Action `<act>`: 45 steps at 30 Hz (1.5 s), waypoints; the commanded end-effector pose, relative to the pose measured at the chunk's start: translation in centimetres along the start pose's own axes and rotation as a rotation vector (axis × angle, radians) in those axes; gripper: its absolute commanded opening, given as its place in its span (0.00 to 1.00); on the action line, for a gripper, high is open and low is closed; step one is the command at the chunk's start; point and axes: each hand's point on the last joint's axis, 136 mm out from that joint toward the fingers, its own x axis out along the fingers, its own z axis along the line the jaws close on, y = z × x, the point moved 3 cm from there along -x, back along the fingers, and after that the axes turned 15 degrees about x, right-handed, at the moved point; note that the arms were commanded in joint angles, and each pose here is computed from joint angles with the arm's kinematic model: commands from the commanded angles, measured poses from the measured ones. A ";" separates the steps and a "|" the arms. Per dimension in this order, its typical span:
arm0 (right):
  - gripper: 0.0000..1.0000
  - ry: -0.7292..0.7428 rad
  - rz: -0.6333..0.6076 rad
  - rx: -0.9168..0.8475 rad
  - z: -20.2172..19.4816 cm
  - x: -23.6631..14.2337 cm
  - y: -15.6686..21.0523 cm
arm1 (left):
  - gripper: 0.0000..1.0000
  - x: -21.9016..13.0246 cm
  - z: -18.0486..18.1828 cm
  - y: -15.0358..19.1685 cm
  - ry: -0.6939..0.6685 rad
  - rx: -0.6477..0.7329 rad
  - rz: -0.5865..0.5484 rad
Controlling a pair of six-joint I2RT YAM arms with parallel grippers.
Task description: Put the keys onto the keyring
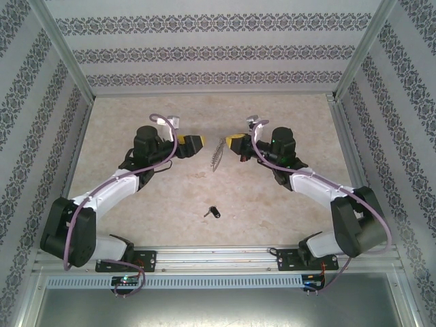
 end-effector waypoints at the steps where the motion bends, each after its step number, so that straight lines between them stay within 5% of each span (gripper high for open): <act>1: 0.00 -0.165 -0.024 0.000 2.5 0.1 -1.6 | 0.82 0.7 -2.5 -2.4 0.119 0.051 -0.054; 13: 0.00 -0.242 0.005 0.031 3.1 0.8 -2.1 | 0.53 2.2 -4.0 -3.2 0.213 0.059 -0.068; 21: 0.00 -0.206 -0.006 0.058 1.8 1.2 -1.7 | 0.47 2.8 -4.7 -2.6 0.240 0.064 -0.045; 39: 0.00 -0.047 0.027 0.097 -3.1 3.8 -1.3 | 0.60 1.5 -2.8 -1.7 0.059 0.114 -0.045; 45: 0.00 -0.002 0.050 0.073 -3.5 4.8 -0.9 | 0.78 0.8 -1.9 -1.8 -0.028 0.159 -0.047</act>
